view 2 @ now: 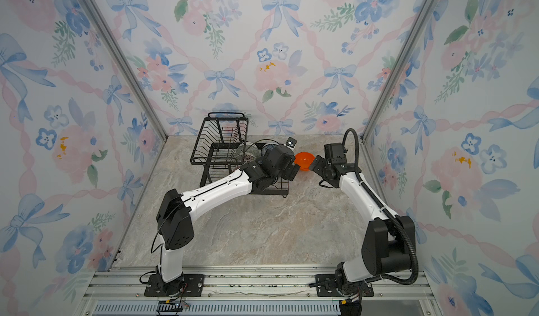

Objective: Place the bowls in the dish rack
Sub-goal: 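Move right gripper to the orange bowl and grip its rim while left gripper withdraws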

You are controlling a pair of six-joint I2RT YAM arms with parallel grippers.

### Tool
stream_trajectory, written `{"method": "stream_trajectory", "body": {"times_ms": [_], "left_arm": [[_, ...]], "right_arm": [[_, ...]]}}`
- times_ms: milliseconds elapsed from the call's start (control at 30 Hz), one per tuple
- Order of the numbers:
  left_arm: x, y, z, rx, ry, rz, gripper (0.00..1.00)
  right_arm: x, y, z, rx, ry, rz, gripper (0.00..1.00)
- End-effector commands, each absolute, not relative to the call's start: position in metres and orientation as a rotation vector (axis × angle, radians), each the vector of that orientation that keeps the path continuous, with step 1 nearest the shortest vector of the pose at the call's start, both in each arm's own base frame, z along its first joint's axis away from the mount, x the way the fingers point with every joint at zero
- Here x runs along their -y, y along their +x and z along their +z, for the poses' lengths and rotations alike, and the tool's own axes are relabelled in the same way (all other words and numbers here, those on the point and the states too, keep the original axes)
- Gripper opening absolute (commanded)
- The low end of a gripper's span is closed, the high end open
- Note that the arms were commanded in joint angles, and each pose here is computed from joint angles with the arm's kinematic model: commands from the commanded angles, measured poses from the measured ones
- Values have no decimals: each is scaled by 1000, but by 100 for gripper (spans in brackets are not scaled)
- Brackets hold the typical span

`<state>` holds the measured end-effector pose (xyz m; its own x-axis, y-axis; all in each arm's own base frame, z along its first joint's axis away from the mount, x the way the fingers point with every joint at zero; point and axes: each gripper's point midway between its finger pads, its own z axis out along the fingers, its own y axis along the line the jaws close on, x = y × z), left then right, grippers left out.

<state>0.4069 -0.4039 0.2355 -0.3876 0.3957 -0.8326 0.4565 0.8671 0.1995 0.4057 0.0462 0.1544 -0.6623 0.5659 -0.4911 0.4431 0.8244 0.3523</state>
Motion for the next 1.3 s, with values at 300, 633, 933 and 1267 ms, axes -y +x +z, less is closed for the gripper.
{"method": "stream_trajectory", "body": {"times_ms": [300,633,933,1267], "left_arm": [[420,429,226,-2010,666,-86,98],[392,440,217,-2040,673,-52,98],[360,455,218,-2093,589,-128,98],[353,457,220,-2104,562,-165,98]], "right_arm": [[-49,457,99,-2563,732,326,97],[-52,494,76,-2563,758,358,98],[-57,510,58,-2573,789,354,87],[-59,514,47,-2609,737,335,60]]}}
